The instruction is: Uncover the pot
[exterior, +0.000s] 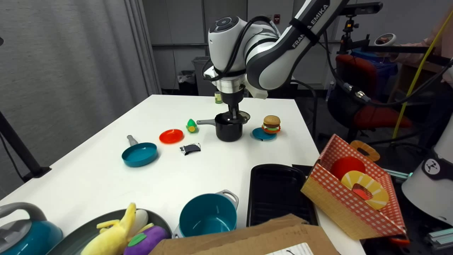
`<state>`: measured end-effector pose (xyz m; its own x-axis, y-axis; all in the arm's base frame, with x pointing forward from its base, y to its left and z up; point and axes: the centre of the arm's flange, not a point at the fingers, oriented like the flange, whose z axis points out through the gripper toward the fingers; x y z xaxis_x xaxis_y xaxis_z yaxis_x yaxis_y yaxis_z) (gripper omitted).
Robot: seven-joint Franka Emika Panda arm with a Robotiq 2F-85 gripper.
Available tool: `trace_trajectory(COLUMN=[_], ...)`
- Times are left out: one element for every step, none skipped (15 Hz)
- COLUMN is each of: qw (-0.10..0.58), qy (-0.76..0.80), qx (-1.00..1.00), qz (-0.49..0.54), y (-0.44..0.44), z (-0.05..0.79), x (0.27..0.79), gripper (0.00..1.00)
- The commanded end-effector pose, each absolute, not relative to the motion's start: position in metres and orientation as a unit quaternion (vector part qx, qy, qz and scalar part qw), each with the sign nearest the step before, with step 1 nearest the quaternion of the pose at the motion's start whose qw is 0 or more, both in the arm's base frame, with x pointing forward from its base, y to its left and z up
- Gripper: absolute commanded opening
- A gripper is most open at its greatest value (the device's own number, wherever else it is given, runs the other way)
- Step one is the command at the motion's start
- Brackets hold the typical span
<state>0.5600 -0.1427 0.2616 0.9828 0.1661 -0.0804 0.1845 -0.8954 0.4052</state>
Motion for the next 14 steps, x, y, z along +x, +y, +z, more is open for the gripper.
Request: trace_trajectory(qw=[0.216,0.218,0.217,0.214,0.211,0.206,0.205,0.202,0.2,0.209,0.21,0.212,0.213,0.216], qy=[0.085,0.085,0.084,0.082,0.08,0.077,0.076,0.075,0.075,0.068,0.063,0.055,0.049,0.043], qx=[0.973,0.972,0.973,0.973,0.974,0.975,0.976,0.976,0.977,0.975,0.976,0.975,0.976,0.975], qz=[-0.008,-0.006,-0.006,-0.007,-0.009,-0.014,-0.017,-0.021,-0.023,-0.019,-0.02,-0.025,-0.026,-0.025], y=[-0.137,-0.136,-0.136,-0.136,-0.136,-0.136,-0.137,-0.137,-0.137,-0.137,-0.138,-0.14,-0.143,-0.146], z=[0.27,0.271,0.271,0.271,0.271,0.27,0.268,0.266,0.265,0.263,0.261,0.259,0.258,0.258], x=[0.556,0.556,0.556,0.555,0.555,0.553,0.552,0.551,0.549,0.547,0.546,0.546,0.545,0.545], gripper=[0.04,0.01,0.01,0.0,0.0,0.0,0.0,0.0,0.0,0.0,0.0,0.0,0.0,0.0])
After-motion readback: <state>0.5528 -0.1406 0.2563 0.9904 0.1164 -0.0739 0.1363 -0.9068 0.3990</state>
